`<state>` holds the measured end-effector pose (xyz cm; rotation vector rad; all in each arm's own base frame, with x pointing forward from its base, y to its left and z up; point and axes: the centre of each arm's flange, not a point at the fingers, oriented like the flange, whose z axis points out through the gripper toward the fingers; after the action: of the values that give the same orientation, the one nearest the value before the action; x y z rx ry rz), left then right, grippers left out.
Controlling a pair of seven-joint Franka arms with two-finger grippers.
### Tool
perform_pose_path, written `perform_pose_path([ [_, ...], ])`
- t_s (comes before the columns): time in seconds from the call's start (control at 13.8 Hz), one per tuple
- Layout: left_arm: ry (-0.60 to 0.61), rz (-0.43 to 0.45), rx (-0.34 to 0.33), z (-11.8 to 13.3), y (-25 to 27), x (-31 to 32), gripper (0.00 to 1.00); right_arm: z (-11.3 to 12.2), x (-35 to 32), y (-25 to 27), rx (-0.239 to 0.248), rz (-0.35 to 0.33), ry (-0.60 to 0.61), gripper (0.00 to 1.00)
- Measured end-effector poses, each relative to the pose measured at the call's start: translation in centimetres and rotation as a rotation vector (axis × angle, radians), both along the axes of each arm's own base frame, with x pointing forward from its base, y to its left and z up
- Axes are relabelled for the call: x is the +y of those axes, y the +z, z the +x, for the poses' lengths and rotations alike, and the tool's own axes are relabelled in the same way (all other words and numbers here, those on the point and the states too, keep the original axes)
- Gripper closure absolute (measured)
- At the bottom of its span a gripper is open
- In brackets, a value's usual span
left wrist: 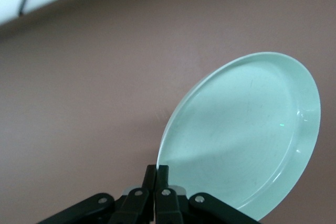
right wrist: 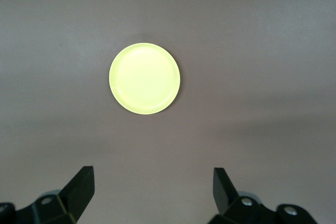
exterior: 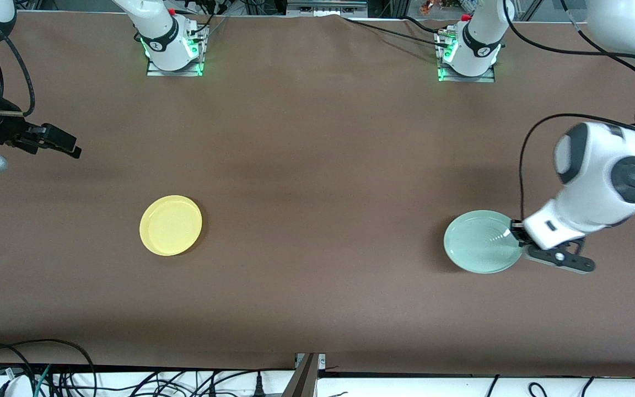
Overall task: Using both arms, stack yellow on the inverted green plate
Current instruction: 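Carry the green plate toward the table middle, flipping it over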
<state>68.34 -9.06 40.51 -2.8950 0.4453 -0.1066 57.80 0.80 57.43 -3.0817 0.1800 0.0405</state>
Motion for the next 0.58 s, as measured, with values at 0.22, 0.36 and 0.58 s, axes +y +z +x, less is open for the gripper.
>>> perform_pose_path([
  [0.22,-0.053,0.264,-0.133,-2.1,4.0,-11.3,0.98,0.1,0.0,-0.1,0.002,0.000,0.000,0.00],
  [0.36,-0.063,0.397,-0.246,-4.2,4.4,-17.3,0.98,0.1,0.0,-0.2,0.003,0.000,0.000,0.00],
  [0.58,-0.119,0.558,-0.381,-7.3,3.1,-24.3,0.98,0.1,0.0,-0.3,0.004,0.000,0.000,0.00],
])
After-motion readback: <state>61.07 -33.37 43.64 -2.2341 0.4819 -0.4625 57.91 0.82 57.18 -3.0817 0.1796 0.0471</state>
